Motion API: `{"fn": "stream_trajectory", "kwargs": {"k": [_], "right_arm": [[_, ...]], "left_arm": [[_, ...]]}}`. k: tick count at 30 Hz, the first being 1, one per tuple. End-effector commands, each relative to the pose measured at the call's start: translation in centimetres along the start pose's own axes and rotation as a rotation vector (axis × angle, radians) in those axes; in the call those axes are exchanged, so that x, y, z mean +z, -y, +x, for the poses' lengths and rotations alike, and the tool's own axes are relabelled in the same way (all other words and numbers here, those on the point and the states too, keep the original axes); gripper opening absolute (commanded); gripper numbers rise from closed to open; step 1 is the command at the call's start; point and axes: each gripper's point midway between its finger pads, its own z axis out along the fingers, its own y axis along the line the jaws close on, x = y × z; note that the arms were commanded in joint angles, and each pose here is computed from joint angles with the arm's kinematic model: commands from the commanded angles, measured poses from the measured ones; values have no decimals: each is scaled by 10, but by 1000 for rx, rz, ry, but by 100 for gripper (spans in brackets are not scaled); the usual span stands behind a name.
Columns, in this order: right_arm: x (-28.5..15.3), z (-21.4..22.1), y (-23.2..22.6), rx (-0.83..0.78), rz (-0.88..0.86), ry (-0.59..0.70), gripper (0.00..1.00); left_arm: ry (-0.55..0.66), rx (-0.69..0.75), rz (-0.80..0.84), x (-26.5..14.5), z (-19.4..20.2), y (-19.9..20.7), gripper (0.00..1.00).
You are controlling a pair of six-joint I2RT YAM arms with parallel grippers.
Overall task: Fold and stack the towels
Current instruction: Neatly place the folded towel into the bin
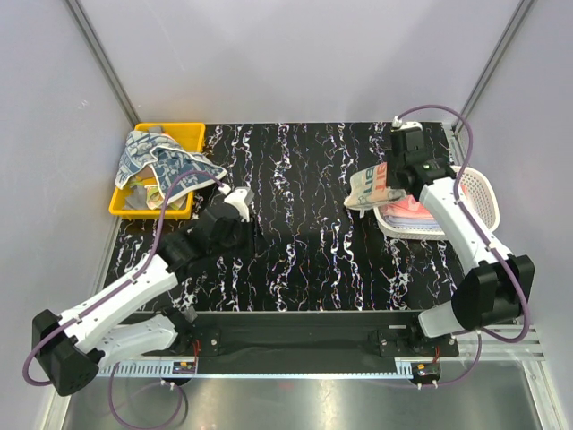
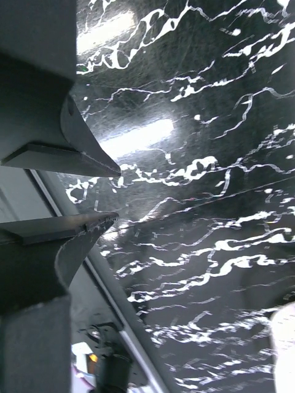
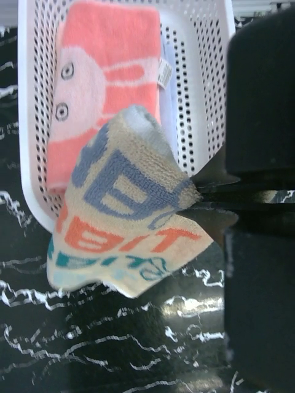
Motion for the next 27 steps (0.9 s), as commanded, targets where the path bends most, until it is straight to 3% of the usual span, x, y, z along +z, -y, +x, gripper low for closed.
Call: {"fn": "stream_trajectory", "kwargs": {"k": [1, 17, 26, 27], "right_arm": [[-4, -22, 29, -27, 62, 19, 0], [5, -45, 131, 136, 184, 28, 0], [41, -13, 169, 250, 243, -55, 0], [49, -6, 173, 265, 255, -79, 5]], "left_arm": [[-35, 63, 66, -3, 9, 8, 35], [-104, 130, 113, -5, 21, 12, 34], [-145, 136, 96, -2, 33, 5, 34], [-148, 135, 97, -1, 34, 5, 35]]}}
